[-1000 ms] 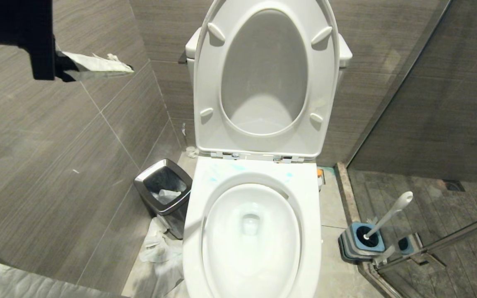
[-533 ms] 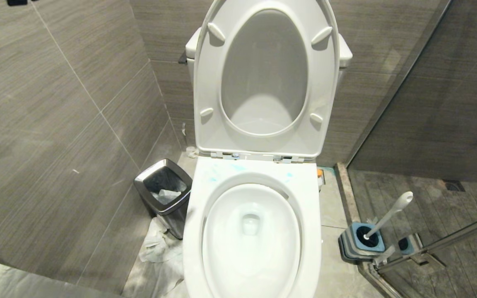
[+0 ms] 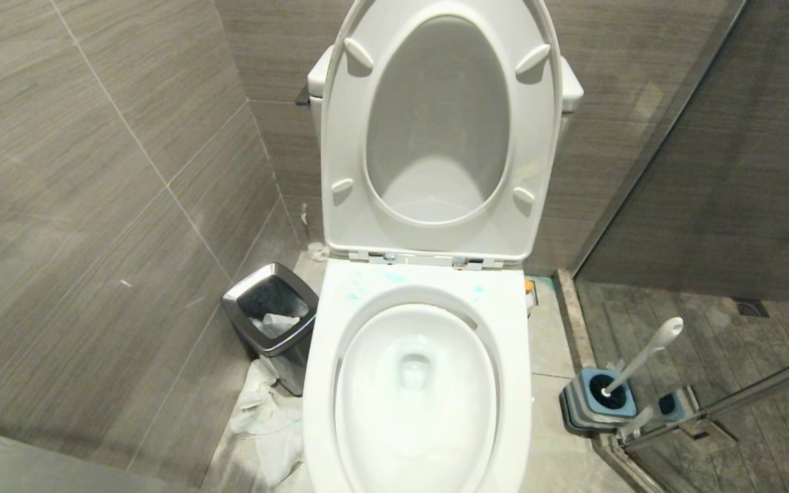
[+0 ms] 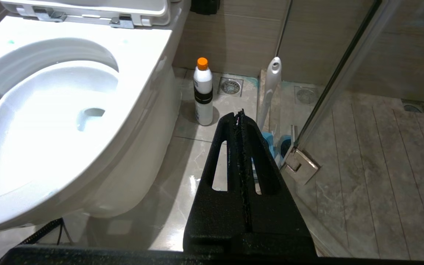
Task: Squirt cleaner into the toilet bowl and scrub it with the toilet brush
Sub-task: Pour in the cleaning agent
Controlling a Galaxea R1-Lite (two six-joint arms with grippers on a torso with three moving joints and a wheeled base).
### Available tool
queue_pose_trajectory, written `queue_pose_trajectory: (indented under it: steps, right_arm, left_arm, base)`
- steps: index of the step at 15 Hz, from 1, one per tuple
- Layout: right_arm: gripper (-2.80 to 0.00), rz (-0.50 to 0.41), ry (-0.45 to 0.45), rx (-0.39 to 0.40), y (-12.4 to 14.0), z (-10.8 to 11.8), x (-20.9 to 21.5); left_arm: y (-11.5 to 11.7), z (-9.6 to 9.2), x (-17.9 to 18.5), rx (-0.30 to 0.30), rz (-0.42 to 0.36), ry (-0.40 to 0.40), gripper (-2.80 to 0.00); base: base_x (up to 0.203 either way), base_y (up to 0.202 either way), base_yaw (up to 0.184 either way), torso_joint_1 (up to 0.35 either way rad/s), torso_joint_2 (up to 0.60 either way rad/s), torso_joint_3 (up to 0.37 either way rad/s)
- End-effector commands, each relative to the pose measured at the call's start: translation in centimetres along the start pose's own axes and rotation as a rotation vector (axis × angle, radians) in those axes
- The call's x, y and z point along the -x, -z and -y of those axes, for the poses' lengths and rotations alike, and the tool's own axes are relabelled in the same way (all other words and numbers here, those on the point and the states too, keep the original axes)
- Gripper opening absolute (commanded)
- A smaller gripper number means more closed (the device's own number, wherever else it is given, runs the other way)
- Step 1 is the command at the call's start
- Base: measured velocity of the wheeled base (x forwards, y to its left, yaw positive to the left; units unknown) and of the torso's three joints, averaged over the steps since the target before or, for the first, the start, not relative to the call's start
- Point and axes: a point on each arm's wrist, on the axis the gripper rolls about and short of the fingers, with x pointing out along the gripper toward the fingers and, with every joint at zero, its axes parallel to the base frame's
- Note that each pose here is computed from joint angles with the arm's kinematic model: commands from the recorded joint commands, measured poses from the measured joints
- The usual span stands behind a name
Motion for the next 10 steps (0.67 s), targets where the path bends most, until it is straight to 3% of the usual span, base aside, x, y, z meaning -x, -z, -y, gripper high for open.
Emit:
queue_pose_trajectory:
  steps: [1, 10]
  right_arm:
    - [-2.8, -0.023, 0.0, 0.0, 0.7, 0.0, -0.1]
    - [-2.8, -0.024, 0.0, 0.0, 0.7, 0.0, -0.1]
  left_arm:
    - [-0.8, 0.4, 3.3, -0.033, 0.044, -0.053, 0.0]
    - [-1.3, 0.5, 4.2, -0.066, 0.094, -0.078, 0.0]
  base:
    - [0.0, 0.0, 0.0, 0.0, 0.0, 0.0]
    - [0.0, 0.0, 0.0, 0.0, 0.0, 0.0]
